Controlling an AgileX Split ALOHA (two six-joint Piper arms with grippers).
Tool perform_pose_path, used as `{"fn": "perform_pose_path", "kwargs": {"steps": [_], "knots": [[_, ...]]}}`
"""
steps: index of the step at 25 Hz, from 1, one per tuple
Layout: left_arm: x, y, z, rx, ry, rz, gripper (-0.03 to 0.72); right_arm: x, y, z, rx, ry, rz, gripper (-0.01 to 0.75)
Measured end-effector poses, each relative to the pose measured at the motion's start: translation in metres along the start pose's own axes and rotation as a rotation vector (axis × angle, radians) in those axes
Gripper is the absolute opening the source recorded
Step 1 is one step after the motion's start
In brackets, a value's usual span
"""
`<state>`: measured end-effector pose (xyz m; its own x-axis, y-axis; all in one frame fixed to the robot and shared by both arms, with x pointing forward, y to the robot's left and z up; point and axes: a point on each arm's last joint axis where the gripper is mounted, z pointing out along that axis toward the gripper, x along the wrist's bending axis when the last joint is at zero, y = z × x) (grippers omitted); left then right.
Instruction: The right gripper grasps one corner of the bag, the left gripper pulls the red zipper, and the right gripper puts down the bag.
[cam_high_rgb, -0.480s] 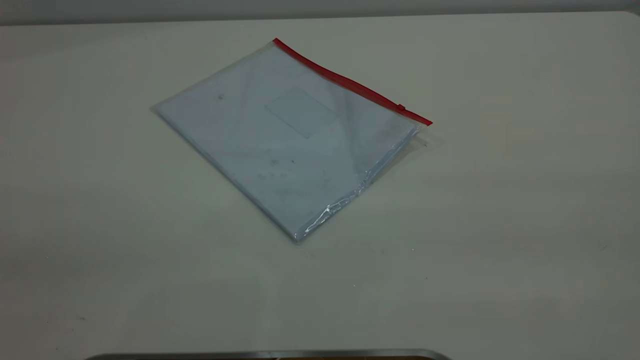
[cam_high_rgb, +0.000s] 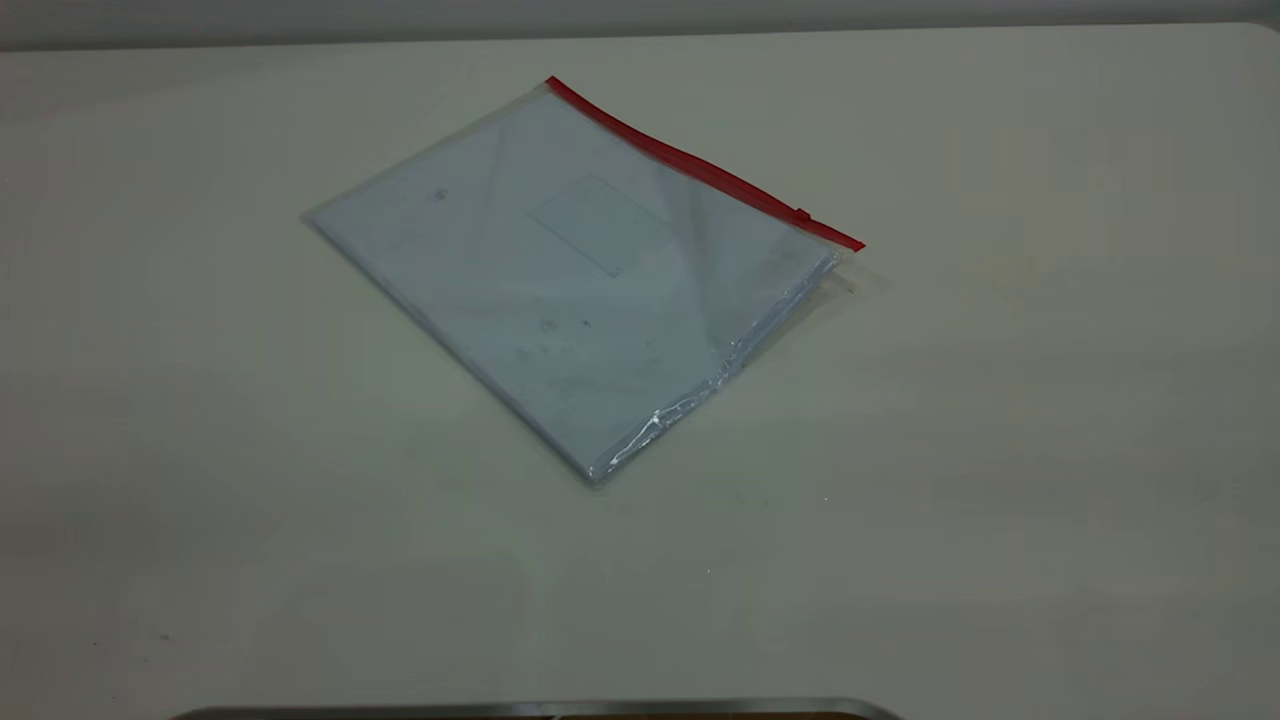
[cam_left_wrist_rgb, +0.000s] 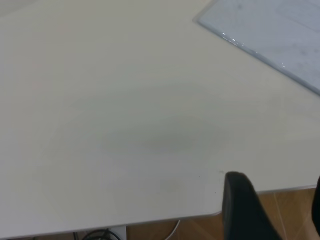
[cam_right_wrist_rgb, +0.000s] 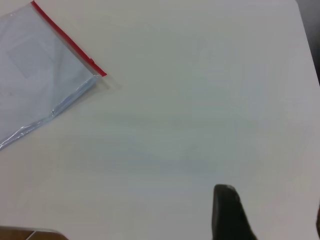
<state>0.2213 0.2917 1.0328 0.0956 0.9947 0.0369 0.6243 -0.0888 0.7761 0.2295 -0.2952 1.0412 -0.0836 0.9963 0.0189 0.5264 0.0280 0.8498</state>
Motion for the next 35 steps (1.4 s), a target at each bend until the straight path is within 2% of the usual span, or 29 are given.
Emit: {"fn": "perform_pose_path", "kwargs": {"steps": [29, 32, 35], "knots": [[0.0, 0.0, 0.0, -0.001, 0.0, 0.004, 0.399, 0.0, 0.001, 0.0, -0.008, 0.005, 0.002, 0.453], [0.001, 0.007, 0.003, 0.028, -0.002, -0.011, 0.399, 0.003, 0.002, 0.001, -0.01, 0.034, 0.012, 0.453], [0.005, 0.031, 0.012, 0.069, -0.013, -0.027, 0.398, 0.009, 0.015, 0.011, 0.02, 0.11, 0.022, 0.453]]}}
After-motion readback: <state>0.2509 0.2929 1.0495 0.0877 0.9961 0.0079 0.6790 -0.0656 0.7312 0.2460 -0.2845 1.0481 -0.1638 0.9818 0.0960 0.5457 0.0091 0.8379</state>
